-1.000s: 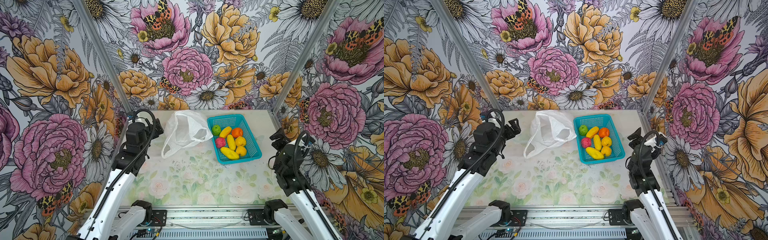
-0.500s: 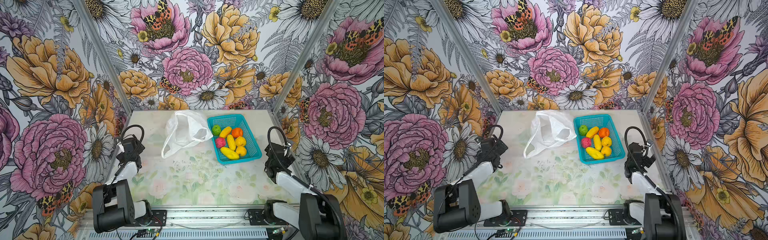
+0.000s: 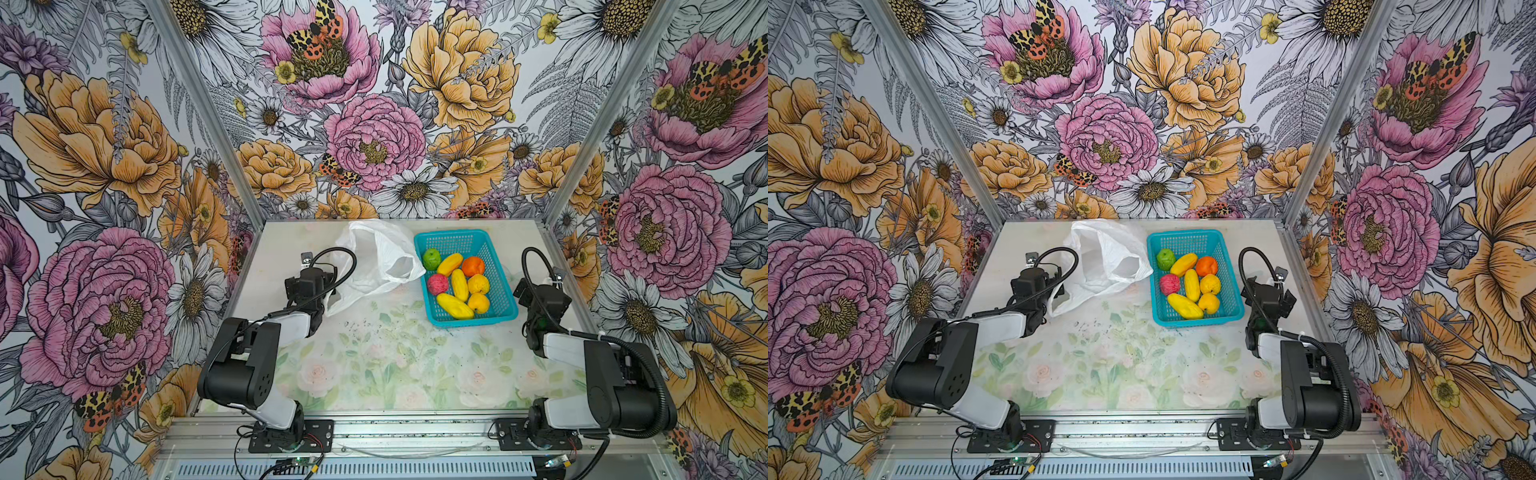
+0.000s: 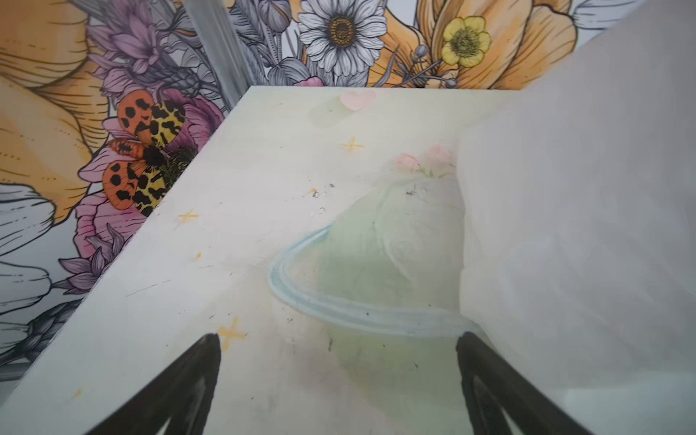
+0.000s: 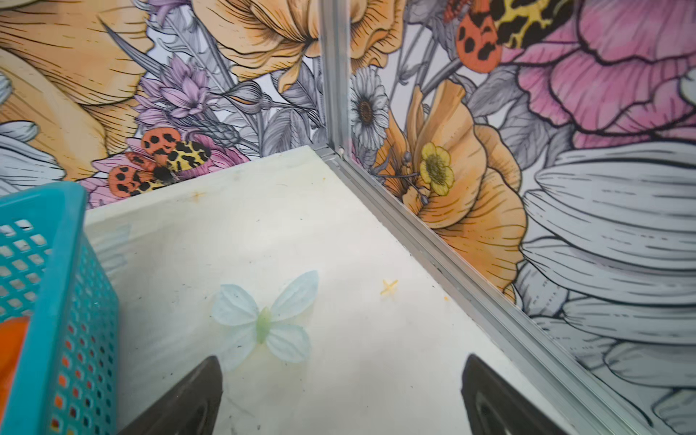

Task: Untie the knot of the plastic bag and take out the fruit

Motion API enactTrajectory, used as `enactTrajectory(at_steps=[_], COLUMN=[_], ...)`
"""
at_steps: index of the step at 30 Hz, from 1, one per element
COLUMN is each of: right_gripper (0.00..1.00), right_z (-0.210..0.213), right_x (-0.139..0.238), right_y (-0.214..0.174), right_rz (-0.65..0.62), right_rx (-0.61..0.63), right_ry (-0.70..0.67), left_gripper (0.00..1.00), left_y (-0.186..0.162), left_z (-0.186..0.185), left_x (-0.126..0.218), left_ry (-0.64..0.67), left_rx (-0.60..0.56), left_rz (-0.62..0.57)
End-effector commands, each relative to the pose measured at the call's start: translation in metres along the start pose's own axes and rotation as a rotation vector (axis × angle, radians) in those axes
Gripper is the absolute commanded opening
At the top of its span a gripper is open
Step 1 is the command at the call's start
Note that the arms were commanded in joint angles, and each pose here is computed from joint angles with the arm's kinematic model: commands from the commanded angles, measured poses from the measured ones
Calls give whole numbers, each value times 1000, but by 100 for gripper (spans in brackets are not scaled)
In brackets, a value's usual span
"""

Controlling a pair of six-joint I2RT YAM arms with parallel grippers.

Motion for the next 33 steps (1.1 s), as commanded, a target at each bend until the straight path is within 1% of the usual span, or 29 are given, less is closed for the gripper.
enactTrajectory(at_steps=[1, 2, 3, 5, 6, 7, 9, 10, 11, 12, 13, 14, 15, 16, 17, 19, 20, 21, 23, 24, 33], right_gripper=[100, 100, 100, 100, 99, 100, 100, 99, 100, 99, 100, 99, 100, 100, 99, 100, 99, 100, 99, 100, 99], right_z=[34, 39, 38, 39, 38, 37, 34, 35, 34, 33, 34, 34, 34, 34, 34, 34, 34, 34, 34, 35, 37], right_x=[-3, -5, -4, -4, -3, -3, -3, -2, -2, -2, -2, -3, -3, -3, -2, -3, -3, -3, -3, -2, -2], right_y=[-2, -6, -6, -5, -6, -5, -6, -5, -5, -5, -4, -5, -5, -5, -5, -6, -5, -5, -5, -5, -6], right_rz=[-35, -59, -38, -63, -39, -64, -57, -72, -64, -69, -73, -60, -64, -66, -62, -62, -63, -64, -65, -63, -63], right_rx=[95, 113, 111, 118, 110, 111, 102, 105, 102, 102, 103, 103, 106, 107, 106, 107, 106, 108, 106, 108, 116], right_ry=[181, 200, 187, 186, 176, 167, 152, 154, 150, 150, 149, 147, 146, 146, 147, 147, 146, 146, 146, 148, 147], left_gripper=[99, 99, 99, 99, 99, 99, 99, 99, 99, 99, 99, 99, 99, 99, 99, 99, 99, 99, 99, 99, 99], left_y=[22, 22, 22, 22, 20, 20, 16, 15, 18, 21, 19, 15, 5, 0, 0, -1, 1, 1, -1, -1, -1], left_z=[16, 14, 12, 10, 12, 14, 23, 28, 30, 27, 29, 35, 35, 29, 25, 22, 23, 28, 46, 47, 45], left_x=[6, 8, 11, 11, 8, 5, -2, -1, 4, 13, 19, 25, 29, 28, 27, 24, 21, 19, 16, 17, 16], left_ry=[55, 30, 0, -21, -21, -32, -61, -71, -100, -163, -131, -72, -84, -133, -150, -167, -151, -121, 3, -6, -16], left_rx=[-15, -17, -24, -39, -36, -29, 16, 47, 82, 92, 84, 103, 116, 105, 88, 70, 80, 100, 166, 174, 166], left_rz=[-113, -123, -134, -128, -107, -80, -36, -48, -89, -156, -187, -251, -296, -321, -352, -278, -289, -292, -263, -280, -272])
Point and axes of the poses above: each gripper's point midway between its finger pads, its own x axis back along the fingers, its own z axis along the line the jaws close on, y = z × x, the point moved 4 cm from there along x, back along the fingers, and after that the axes turned 3 degrees about -x, right-handed, at the moved point
